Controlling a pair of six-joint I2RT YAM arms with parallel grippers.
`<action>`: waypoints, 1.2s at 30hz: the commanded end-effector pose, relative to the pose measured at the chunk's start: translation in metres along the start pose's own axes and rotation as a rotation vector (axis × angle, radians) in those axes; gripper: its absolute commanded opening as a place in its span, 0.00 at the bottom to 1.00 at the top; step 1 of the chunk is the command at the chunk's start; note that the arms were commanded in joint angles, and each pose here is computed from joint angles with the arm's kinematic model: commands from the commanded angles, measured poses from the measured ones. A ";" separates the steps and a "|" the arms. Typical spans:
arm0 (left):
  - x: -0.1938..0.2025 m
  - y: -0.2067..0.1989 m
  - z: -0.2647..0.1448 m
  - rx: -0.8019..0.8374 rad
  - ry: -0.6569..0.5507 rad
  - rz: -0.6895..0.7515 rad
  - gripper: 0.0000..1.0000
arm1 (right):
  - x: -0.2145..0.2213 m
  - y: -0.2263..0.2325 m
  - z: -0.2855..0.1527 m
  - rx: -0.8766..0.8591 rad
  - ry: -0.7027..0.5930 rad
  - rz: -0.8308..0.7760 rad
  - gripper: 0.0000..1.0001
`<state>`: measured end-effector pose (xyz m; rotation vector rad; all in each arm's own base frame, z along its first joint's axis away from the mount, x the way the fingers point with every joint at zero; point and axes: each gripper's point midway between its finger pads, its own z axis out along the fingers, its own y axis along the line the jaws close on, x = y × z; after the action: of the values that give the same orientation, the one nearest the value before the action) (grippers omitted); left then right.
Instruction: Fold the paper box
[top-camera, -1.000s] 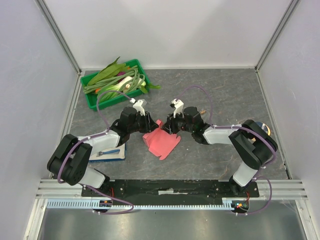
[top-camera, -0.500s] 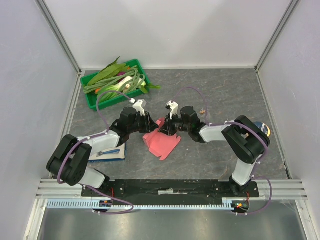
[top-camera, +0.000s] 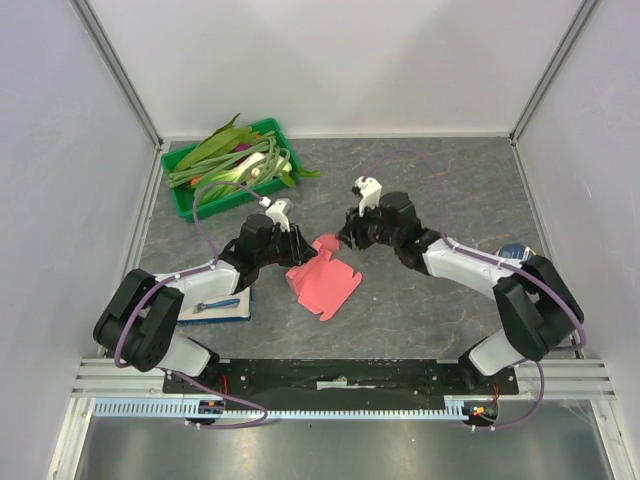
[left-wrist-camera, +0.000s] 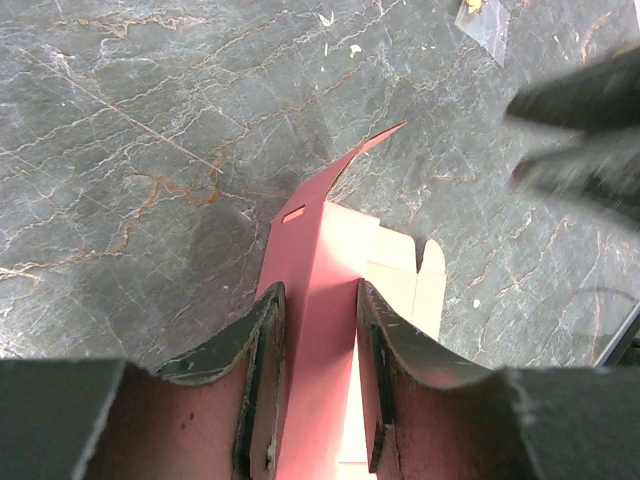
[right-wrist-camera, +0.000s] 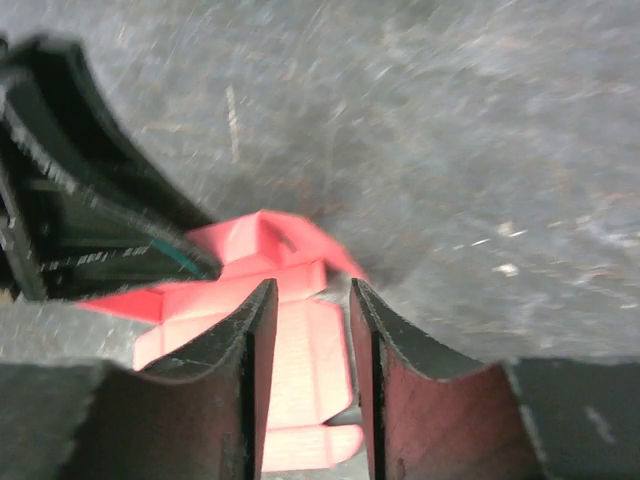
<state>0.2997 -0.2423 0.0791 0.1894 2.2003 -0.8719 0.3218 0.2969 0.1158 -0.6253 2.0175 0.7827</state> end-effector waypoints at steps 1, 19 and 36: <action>-0.006 -0.010 -0.004 0.033 0.001 0.002 0.38 | -0.025 -0.045 -0.012 0.139 0.022 -0.015 0.45; -0.008 -0.013 -0.004 0.041 0.009 0.003 0.38 | 0.022 -0.011 0.040 -0.334 0.311 -0.173 0.36; -0.005 -0.013 -0.002 0.049 0.017 -0.009 0.36 | 0.040 0.019 0.034 -0.380 0.269 -0.240 0.36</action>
<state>0.2948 -0.2435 0.0787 0.2005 2.2231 -0.8877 0.3050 0.3111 0.0426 -1.1805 2.1612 0.9968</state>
